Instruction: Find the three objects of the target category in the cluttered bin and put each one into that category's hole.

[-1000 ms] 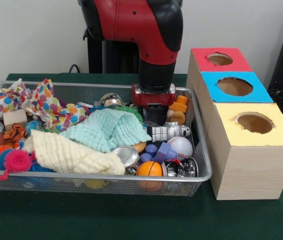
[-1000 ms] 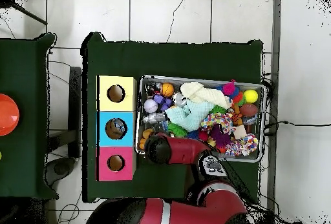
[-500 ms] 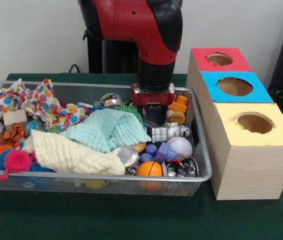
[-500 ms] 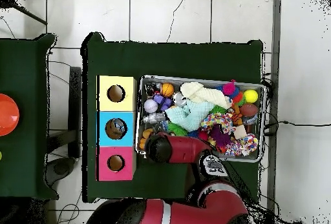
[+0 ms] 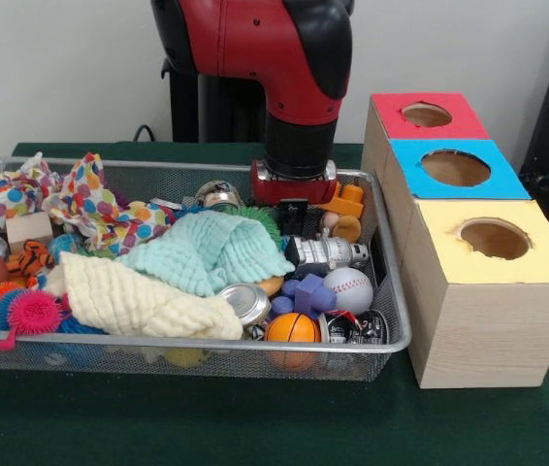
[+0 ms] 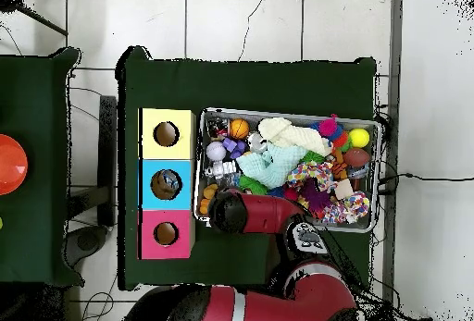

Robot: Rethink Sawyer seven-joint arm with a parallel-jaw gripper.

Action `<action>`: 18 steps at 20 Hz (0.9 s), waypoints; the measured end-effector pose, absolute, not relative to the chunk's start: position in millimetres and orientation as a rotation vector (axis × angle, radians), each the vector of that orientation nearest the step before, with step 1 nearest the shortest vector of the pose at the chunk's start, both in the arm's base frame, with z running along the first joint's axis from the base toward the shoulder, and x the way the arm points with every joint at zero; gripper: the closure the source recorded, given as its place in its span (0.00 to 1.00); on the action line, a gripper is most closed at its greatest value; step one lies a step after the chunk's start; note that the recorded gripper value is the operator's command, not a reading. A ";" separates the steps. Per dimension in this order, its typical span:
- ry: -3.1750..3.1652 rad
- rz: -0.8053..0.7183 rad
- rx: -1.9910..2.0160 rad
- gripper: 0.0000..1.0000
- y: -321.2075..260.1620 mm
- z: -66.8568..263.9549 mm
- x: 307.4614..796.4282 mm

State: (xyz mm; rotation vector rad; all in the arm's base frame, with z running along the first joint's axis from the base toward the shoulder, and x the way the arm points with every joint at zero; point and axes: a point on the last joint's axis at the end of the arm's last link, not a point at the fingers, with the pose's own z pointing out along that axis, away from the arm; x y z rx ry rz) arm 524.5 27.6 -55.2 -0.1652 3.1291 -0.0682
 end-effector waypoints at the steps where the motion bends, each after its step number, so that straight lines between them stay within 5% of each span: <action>1: 3.128 -0.069 -0.165 1.00 27.6 -54.8 524.8; 18: 3.129 -0.078 -0.163 1.00 24.8 -39.4 532.9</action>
